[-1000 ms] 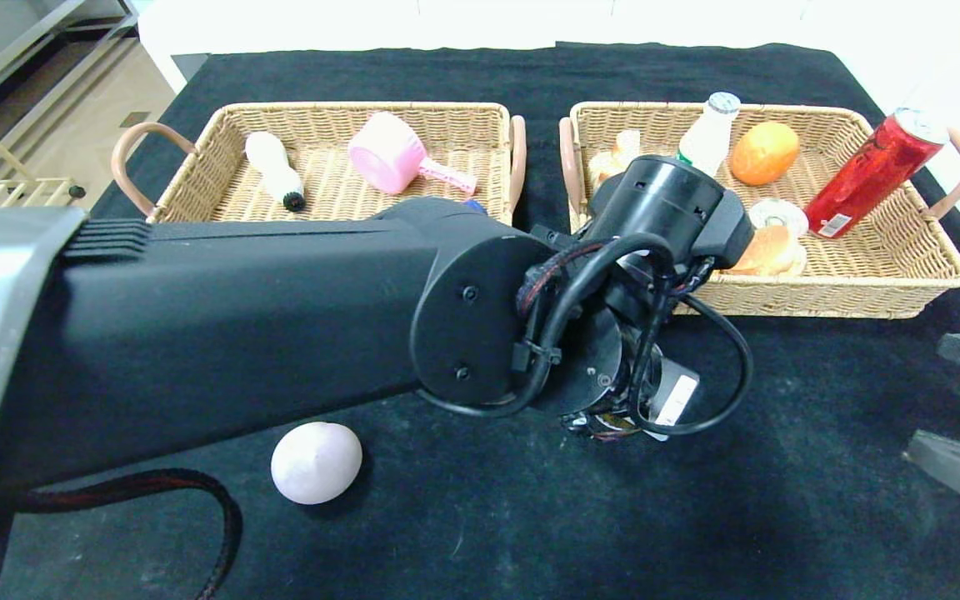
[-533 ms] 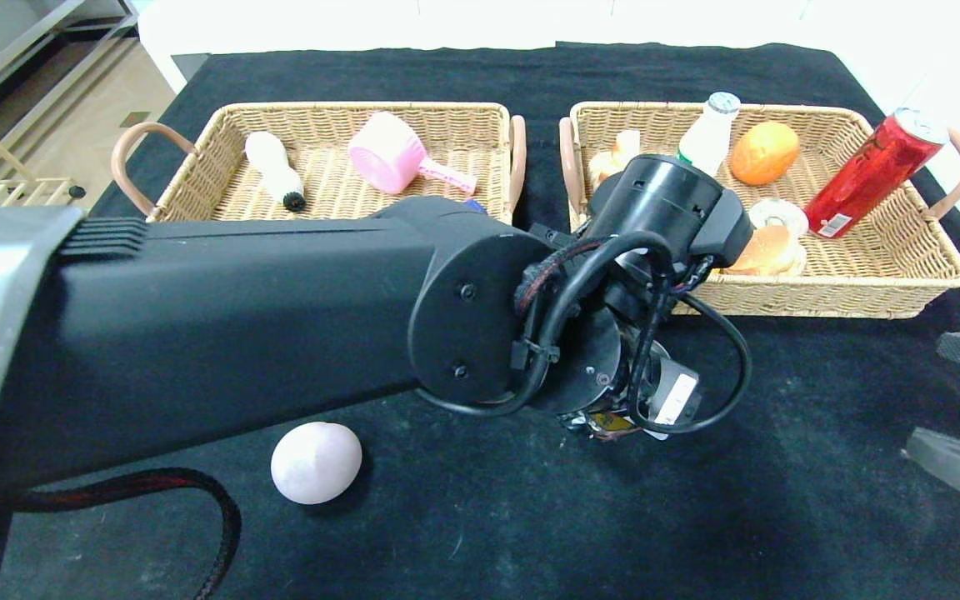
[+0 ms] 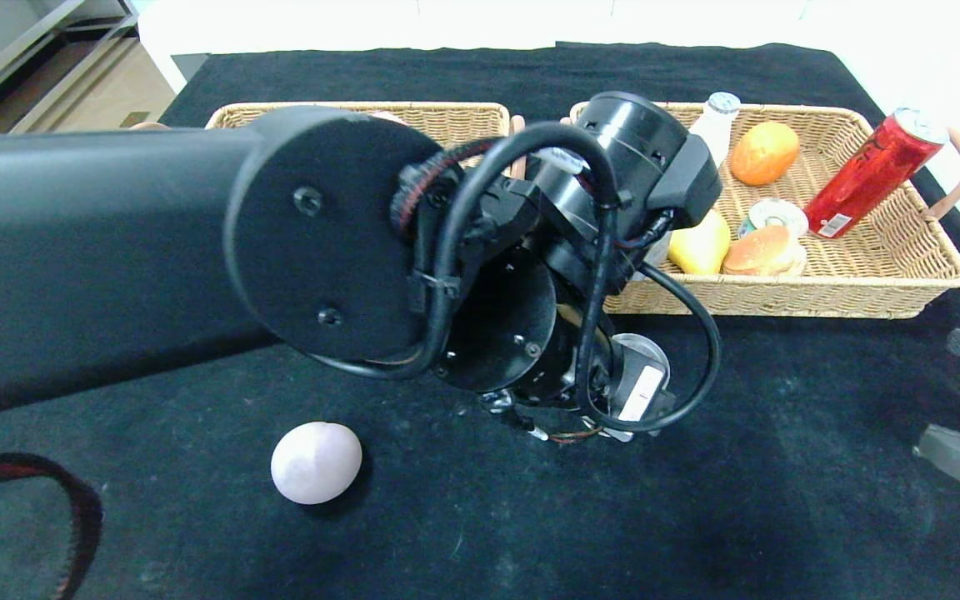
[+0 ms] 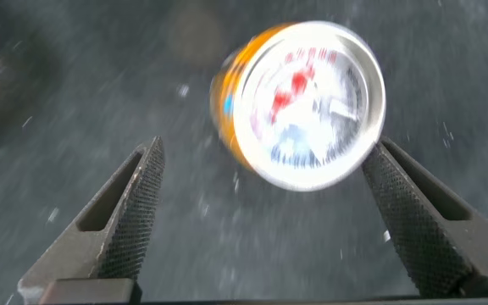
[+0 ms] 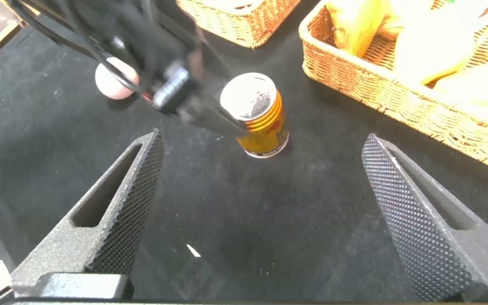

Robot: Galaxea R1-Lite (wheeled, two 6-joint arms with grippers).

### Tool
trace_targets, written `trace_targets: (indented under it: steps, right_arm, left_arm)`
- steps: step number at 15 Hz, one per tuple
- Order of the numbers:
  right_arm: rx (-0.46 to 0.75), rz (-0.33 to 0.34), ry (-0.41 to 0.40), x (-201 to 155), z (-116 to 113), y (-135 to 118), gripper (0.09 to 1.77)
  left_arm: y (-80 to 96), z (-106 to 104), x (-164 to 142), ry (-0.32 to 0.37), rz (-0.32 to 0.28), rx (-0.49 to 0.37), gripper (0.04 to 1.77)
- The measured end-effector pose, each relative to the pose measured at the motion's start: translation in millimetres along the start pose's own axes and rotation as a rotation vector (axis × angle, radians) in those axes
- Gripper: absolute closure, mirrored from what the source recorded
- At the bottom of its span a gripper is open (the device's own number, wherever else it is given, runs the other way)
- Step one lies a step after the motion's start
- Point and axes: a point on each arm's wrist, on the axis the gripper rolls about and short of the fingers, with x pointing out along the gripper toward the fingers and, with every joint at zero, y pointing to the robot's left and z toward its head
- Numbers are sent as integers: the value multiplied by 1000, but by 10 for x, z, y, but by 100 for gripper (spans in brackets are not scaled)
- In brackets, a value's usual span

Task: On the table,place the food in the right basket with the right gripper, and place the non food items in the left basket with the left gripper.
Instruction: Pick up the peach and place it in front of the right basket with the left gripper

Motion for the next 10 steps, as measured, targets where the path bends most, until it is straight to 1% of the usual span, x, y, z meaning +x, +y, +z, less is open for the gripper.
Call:
trace_targets:
  steps: [3,7,10]
  right_arm:
    - [0,0,1,3,-1,-1,15]
    - [3,0,13,28,-16,-7,15]
    - [6,0,27,59,-39,-14,15]
  left_arm:
    - [122,-36,-213,8,10,-27,14]
    - [352,-133,-432,15,40,-62,12]
    - [572,-335,-498,72,91,-87,11]
